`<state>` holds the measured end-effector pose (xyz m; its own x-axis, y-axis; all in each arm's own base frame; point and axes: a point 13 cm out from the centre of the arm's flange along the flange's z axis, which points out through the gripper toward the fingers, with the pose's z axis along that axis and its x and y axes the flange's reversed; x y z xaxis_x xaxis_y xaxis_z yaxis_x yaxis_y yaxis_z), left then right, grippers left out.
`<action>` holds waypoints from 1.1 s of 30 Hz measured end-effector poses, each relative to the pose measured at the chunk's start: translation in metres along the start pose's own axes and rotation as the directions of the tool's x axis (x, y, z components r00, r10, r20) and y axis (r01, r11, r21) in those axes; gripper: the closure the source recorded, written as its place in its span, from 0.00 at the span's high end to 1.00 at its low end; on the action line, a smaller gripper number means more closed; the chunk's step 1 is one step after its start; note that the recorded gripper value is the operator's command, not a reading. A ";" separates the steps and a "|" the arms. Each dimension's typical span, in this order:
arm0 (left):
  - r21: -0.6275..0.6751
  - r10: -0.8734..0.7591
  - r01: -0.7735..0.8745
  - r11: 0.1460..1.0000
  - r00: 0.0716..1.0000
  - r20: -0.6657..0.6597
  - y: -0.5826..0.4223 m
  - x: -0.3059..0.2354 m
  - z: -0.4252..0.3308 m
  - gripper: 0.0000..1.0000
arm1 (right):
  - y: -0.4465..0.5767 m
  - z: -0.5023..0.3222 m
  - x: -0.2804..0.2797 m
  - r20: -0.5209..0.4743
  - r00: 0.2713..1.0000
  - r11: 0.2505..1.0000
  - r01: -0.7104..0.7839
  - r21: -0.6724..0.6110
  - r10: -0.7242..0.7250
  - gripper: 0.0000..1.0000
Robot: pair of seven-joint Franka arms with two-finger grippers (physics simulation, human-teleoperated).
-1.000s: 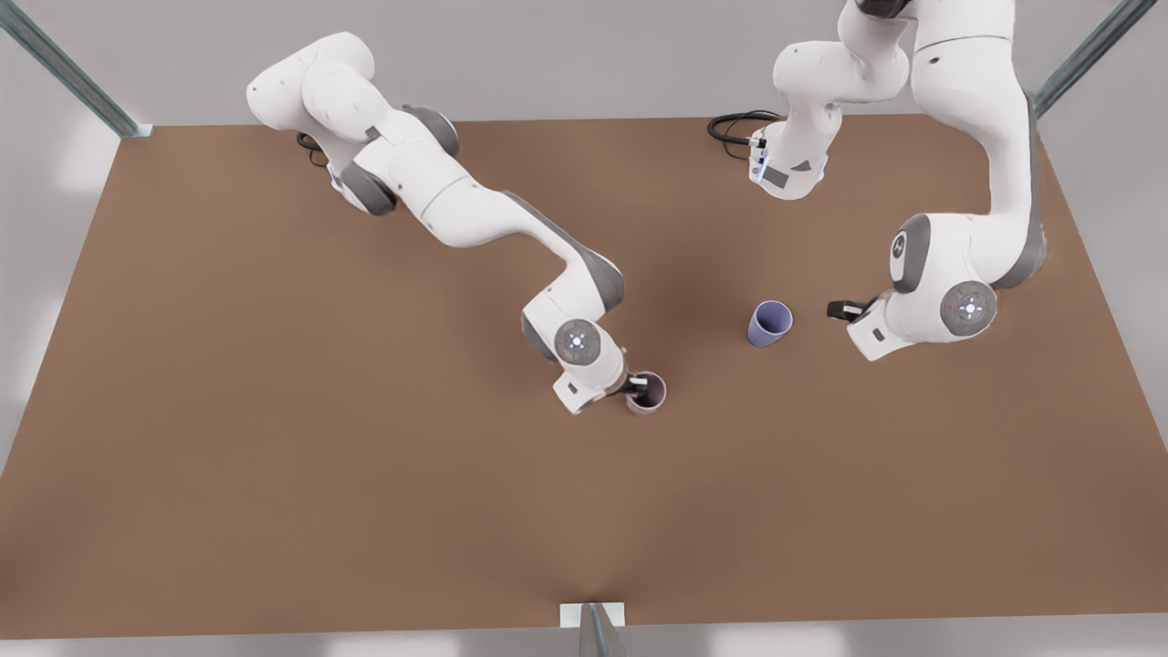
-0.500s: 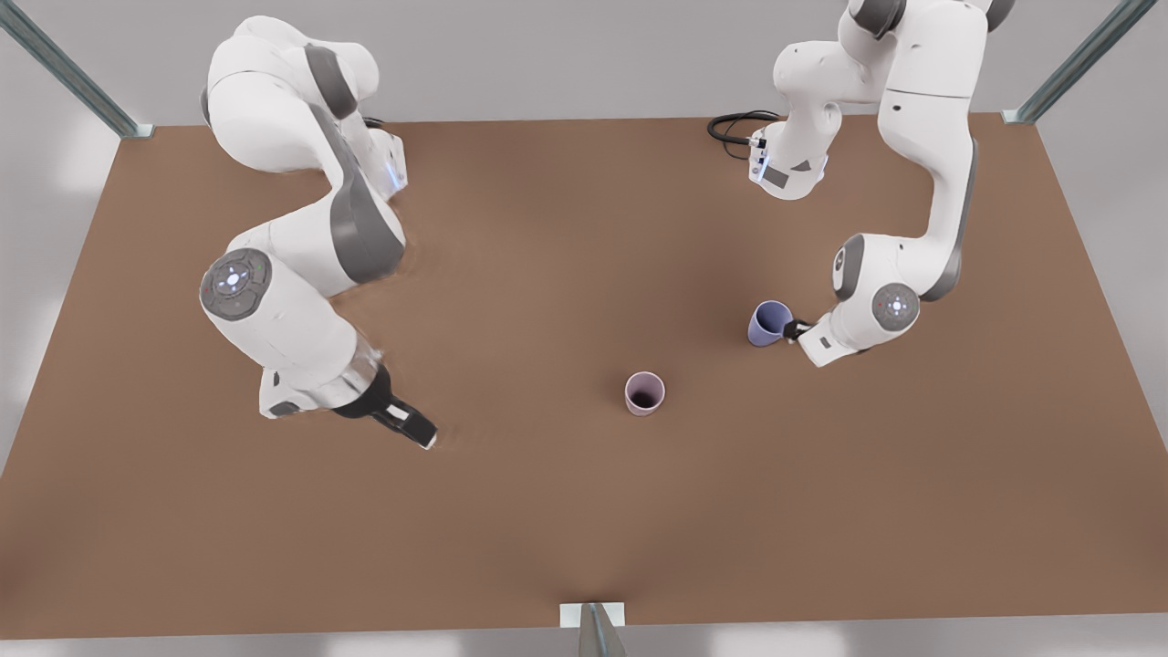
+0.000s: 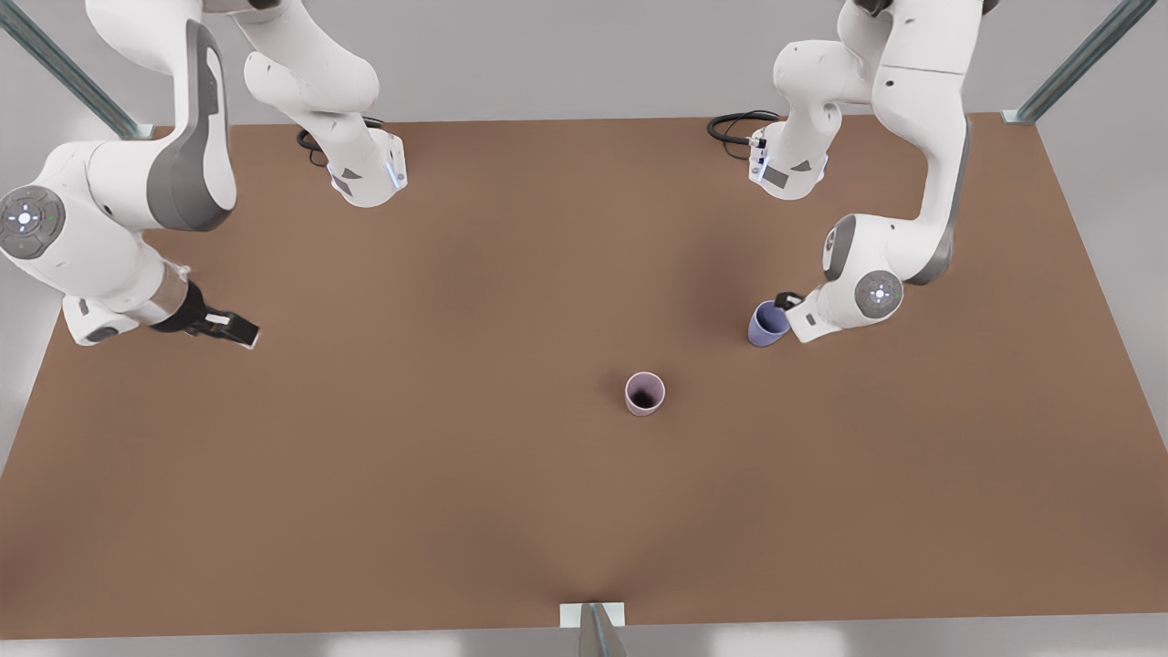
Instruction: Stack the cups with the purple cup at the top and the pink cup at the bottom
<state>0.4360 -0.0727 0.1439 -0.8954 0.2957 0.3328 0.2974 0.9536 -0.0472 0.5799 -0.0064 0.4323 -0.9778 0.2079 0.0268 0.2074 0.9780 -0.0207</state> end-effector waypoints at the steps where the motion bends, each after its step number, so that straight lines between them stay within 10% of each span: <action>1: -0.001 0.003 -0.003 1.000 1.000 0.000 -0.002 -0.001 0.003 1.00 | -0.001 0.001 -0.004 0.003 0.999 0.999 0.042 -0.002 -0.042 1.00; 11: 0.003 0.018 -0.018 1.000 0.999 0.030 -0.015 -0.022 0.028 0.99 | 0.006 -0.010 -0.019 0.037 0.929 0.930 0.367 -0.001 -0.367 1.00; 14: 0.000 0.020 -0.020 1.000 0.999 0.044 -0.016 -0.028 0.031 0.52 | 0.008 -0.011 -0.022 0.040 0.902 0.903 0.431 0.001 -0.430 1.00; 19: -0.009 0.031 -0.030 0.999 0.998 0.056 -0.023 -0.033 0.034 0.22 | 0.003 -0.009 -0.021 0.030 0.870 0.870 0.492 -0.001 -0.492 1.00; 33: -0.006 0.068 -0.069 0.998 0.965 0.255 -0.157 -0.175 -0.200 0.21 | 0.010 -0.004 -0.014 0.003 0.876 0.876 0.482 -0.030 -0.482 1.00</action>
<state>0.6122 -0.2859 0.2811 -0.9280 0.3645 0.0778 0.3602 0.9307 -0.0639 0.5954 0.0011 0.4361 -0.9566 -0.2897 0.0301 -0.2891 0.9570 0.0246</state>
